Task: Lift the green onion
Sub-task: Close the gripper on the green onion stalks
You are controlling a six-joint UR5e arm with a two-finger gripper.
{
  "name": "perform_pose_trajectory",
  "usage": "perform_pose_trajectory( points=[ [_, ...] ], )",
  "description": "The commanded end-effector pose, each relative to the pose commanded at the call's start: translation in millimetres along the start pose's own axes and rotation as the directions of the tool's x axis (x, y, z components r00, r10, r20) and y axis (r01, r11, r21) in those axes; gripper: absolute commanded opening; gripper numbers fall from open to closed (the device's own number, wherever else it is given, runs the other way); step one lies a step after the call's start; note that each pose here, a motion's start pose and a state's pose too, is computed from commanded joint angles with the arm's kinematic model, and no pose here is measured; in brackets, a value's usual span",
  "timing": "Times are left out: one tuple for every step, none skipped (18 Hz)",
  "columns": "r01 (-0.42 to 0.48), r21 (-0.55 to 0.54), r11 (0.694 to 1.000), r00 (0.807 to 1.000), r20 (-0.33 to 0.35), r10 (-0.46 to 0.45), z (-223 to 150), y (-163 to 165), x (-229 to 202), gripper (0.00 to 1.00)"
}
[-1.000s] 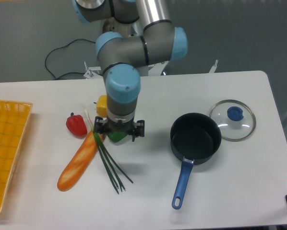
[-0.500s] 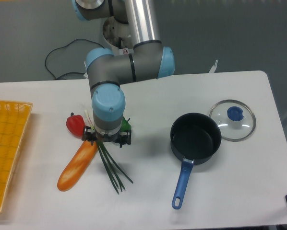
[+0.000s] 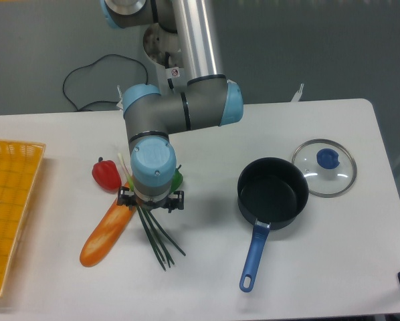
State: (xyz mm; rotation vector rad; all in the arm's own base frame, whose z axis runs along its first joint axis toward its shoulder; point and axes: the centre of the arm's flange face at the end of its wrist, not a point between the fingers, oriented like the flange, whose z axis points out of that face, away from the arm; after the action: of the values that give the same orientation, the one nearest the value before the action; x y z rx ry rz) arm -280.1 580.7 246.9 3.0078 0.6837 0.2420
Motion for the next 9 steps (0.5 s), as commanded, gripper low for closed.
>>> perform_pose_trajectory(
  points=[
    [0.001,-0.005,1.0,1.0,0.0,-0.001,3,-2,-1,1.0],
    [0.002,-0.004,1.0,1.0,0.001,-0.002,4,-5,-1,1.0],
    [0.002,-0.007,1.0,1.0,0.002,-0.002,7,-8,-2,1.0],
    [0.002,-0.007,1.0,1.0,0.002,-0.002,8,-10,-3,1.0],
    [0.003,-0.012,1.0,1.0,0.002,-0.003,11,-11,-3,1.0],
    [0.0,-0.012,1.0,1.0,0.004,0.0,11,-11,-2,1.0],
    [-0.002,-0.009,1.0,1.0,0.004,0.002,9,-11,-2,1.0],
    [-0.004,-0.005,1.0,1.0,0.004,0.004,7,-13,-1,1.0],
    [-0.009,-0.007,1.0,1.0,0.004,0.009,9,-14,0,1.0]
  ],
)
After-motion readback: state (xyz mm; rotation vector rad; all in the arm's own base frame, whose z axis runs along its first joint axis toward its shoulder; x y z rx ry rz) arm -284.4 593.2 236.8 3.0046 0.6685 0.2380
